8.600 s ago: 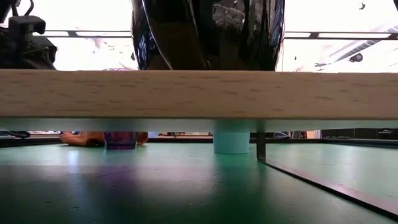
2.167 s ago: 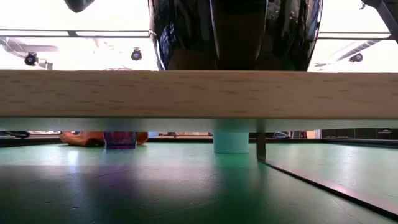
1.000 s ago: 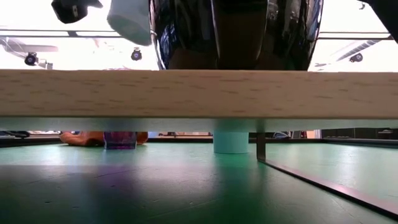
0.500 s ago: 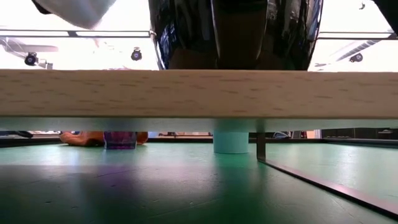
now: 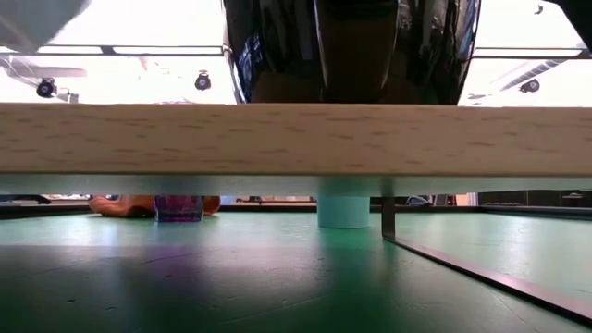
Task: Stack small to large cups/mugs on shelf
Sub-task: Put the blue mug on the shelf
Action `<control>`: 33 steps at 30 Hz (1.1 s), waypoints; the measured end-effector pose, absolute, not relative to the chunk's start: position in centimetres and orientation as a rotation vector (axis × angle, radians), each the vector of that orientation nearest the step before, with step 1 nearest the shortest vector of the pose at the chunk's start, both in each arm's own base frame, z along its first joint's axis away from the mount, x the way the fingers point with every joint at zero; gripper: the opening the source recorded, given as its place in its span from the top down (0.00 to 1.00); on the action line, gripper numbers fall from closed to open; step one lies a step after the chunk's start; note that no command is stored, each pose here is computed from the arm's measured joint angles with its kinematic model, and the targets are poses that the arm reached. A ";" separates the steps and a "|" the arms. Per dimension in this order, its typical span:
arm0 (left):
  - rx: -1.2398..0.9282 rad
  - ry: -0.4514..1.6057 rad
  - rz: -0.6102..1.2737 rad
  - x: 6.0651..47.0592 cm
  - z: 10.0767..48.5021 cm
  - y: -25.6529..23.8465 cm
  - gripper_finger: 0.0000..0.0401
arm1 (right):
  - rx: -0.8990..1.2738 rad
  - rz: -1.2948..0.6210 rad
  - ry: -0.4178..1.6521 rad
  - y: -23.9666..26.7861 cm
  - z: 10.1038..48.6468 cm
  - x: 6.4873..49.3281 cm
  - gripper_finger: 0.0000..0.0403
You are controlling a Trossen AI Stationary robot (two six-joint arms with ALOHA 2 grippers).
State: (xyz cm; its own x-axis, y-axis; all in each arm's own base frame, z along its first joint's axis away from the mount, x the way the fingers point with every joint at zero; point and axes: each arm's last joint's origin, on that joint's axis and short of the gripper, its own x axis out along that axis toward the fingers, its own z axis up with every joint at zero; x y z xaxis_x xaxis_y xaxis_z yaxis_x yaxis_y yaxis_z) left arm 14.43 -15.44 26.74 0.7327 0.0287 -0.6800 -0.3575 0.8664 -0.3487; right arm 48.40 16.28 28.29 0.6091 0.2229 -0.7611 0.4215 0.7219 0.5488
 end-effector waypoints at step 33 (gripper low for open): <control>-0.617 0.670 0.036 19.5 21.2 -22.6 0.77 | 0.722 -0.224 1.087 18.6 25.4 47.2 0.92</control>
State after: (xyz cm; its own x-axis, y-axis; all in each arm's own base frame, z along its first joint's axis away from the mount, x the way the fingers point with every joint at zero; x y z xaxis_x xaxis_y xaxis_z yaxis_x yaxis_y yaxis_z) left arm 19.49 -22.56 21.19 0.7899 -0.1617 -0.5916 -0.2241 0.8218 -0.5239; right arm 47.16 18.64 25.37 0.4691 0.1742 -0.8658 0.5025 0.7535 0.4240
